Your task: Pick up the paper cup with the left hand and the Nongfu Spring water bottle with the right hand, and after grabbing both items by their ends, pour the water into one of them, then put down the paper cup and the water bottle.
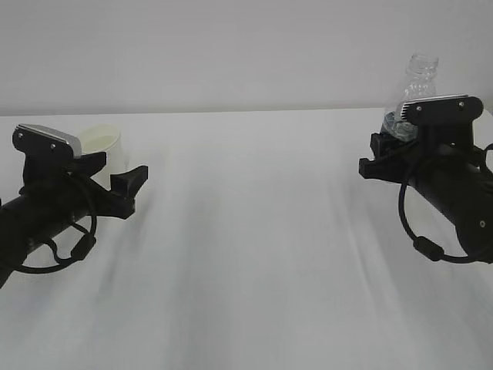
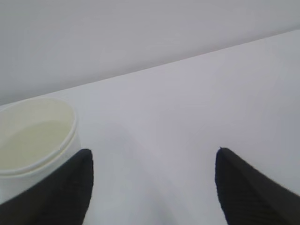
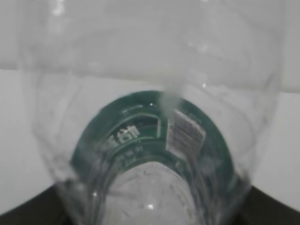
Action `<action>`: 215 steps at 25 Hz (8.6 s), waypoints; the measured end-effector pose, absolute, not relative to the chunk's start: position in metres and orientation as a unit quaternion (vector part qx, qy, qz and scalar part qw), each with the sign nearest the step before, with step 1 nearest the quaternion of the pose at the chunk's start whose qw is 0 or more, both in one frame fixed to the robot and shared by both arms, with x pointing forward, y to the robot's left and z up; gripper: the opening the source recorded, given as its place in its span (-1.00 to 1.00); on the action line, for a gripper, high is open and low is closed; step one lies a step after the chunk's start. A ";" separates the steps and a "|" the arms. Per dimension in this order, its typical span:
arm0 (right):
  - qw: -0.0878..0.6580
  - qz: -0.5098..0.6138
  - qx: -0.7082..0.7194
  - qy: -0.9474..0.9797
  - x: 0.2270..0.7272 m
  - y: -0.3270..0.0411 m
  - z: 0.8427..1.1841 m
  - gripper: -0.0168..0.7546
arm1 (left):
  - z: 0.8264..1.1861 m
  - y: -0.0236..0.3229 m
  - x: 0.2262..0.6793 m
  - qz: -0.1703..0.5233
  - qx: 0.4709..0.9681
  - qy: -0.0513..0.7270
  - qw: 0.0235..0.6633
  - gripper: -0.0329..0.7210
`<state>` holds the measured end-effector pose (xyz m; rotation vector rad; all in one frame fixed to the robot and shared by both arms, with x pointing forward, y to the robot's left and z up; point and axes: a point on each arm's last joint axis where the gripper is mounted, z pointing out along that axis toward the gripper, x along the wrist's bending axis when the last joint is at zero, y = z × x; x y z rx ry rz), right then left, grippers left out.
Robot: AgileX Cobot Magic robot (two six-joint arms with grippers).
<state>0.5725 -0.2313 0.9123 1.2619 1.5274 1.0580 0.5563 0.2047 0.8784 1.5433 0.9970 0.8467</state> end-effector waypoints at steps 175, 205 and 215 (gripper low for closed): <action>0.316 0.372 0.539 0.686 0.522 -0.239 0.984 0.59 | 1.020 0.222 0.512 0.378 0.646 0.428 0.506 0.64; 0.331 0.396 0.526 0.676 0.453 -0.253 1.063 0.58 | 1.122 0.261 0.394 0.441 0.583 0.421 0.537 0.55; 0.342 0.411 0.518 0.667 0.415 -0.261 1.089 0.58 | 1.124 0.271 0.363 0.421 0.585 0.455 0.523 0.54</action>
